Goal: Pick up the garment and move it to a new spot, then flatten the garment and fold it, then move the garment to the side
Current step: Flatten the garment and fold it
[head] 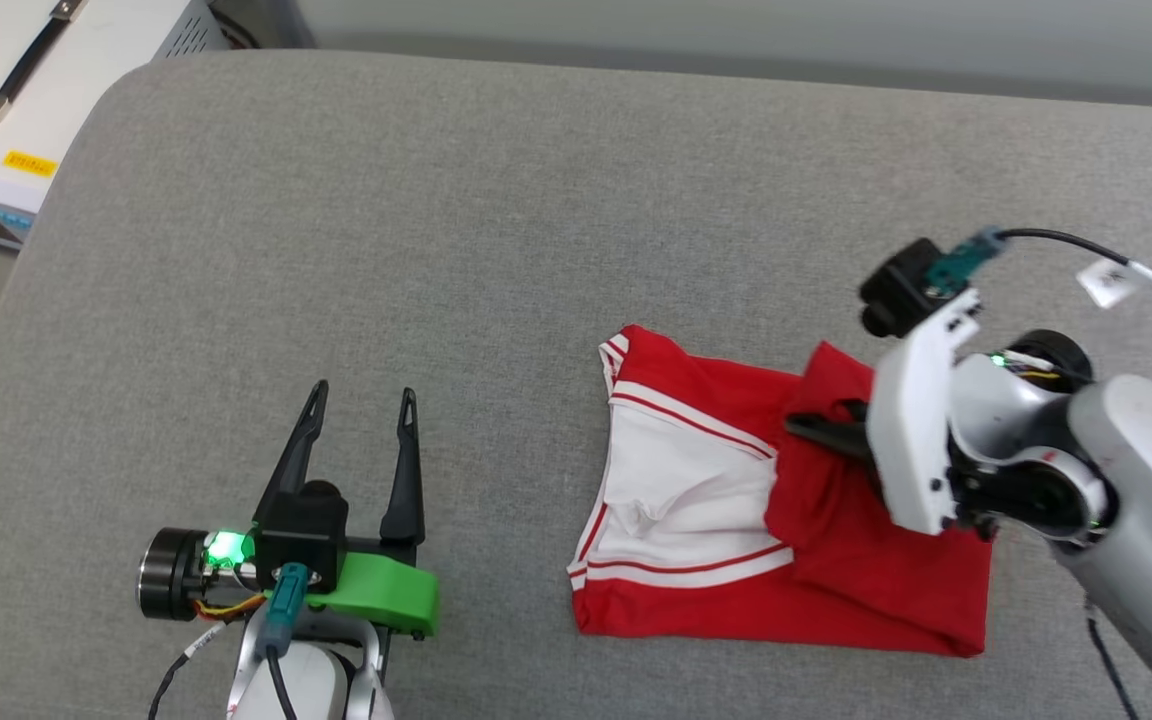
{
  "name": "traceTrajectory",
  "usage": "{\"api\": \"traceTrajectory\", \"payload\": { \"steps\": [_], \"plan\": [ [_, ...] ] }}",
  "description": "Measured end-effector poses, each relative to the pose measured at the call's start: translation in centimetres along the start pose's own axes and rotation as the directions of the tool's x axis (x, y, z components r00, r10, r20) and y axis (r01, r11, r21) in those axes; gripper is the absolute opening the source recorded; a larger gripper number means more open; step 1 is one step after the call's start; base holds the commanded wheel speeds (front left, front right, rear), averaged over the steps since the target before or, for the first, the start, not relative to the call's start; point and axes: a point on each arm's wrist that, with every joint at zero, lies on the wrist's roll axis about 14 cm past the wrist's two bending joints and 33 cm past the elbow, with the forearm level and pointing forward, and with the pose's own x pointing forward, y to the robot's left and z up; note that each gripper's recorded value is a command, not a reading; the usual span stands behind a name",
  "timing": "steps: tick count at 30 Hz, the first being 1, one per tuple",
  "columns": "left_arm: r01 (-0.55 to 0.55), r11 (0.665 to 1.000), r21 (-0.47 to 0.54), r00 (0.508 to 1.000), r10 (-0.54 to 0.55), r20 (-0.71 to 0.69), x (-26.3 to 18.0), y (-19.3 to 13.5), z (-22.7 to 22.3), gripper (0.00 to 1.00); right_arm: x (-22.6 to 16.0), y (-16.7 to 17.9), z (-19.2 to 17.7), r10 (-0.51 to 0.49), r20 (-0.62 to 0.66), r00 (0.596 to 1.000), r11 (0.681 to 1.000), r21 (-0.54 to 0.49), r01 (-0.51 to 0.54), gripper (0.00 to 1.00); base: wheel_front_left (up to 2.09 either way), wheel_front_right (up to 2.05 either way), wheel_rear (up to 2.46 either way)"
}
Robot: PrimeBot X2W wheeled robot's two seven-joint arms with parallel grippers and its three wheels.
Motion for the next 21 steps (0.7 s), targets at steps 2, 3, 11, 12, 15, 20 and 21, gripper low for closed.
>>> {"api": "traceTrajectory", "payload": {
  "steps": [2, 3, 11, 12, 15, 20, 21],
  "plan": [
    [-0.002, 1.000, -0.001, 1.000, 0.002, -0.006, 0.1, 0.2, -0.2, 1.00, 1.3, 0.6, 0.0, 0.022, -0.027, 0.999, 1.000, -0.017, -0.022, 0.00, 0.00, 0.00, 0.00],
    [-0.007, 1.000, -0.001, 1.000, 0.007, -0.007, 0.2, 0.3, -0.3, 1.00, 2.0, 1.0, -0.2, 0.034, -0.046, 0.998, 0.999, -0.022, -0.035, 0.00, 0.00, 0.00, 0.00],
    [-0.020, 1.000, -0.003, 1.000, 0.020, -0.020, 0.8, 0.5, -0.8, 1.00, 6.7, 2.6, -3.4, 0.089, -0.156, 0.984, 0.996, -0.001, -0.091, 0.00, 0.00, 0.00, 0.00],
    [-0.021, 1.000, -0.002, 1.000, 0.021, -0.021, 0.9, 0.6, -0.9, 1.00, 7.0, 2.6, -3.8, 0.089, -0.162, 0.983, 0.996, 0.002, -0.090, 0.00, 0.00, 0.00, 0.00],
    [-0.022, 1.000, -0.001, 1.000, 0.022, -0.023, 1.1, 0.6, -0.9, 1.00, 7.5, 2.4, -4.0, 0.081, -0.151, 0.985, 0.996, -0.007, -0.083, 0.00, 0.00, 0.00, 0.00],
    [-0.021, 1.000, 0.003, 1.000, 0.021, -0.014, 1.0, 0.6, -0.6, 1.00, 6.9, 2.1, -2.5, 0.063, -0.040, 0.997, 0.997, -0.048, -0.065, 1.00, 0.00, 0.00, 0.00],
    [-0.022, 1.000, 0.003, 1.000, 0.022, -0.011, 1.0, 0.6, -0.5, 1.00, 6.4, 2.0, -1.8, 0.058, 0.001, 0.998, 0.997, -0.059, -0.058, 1.00, 0.00, 0.00, 0.00]
  ]
}}
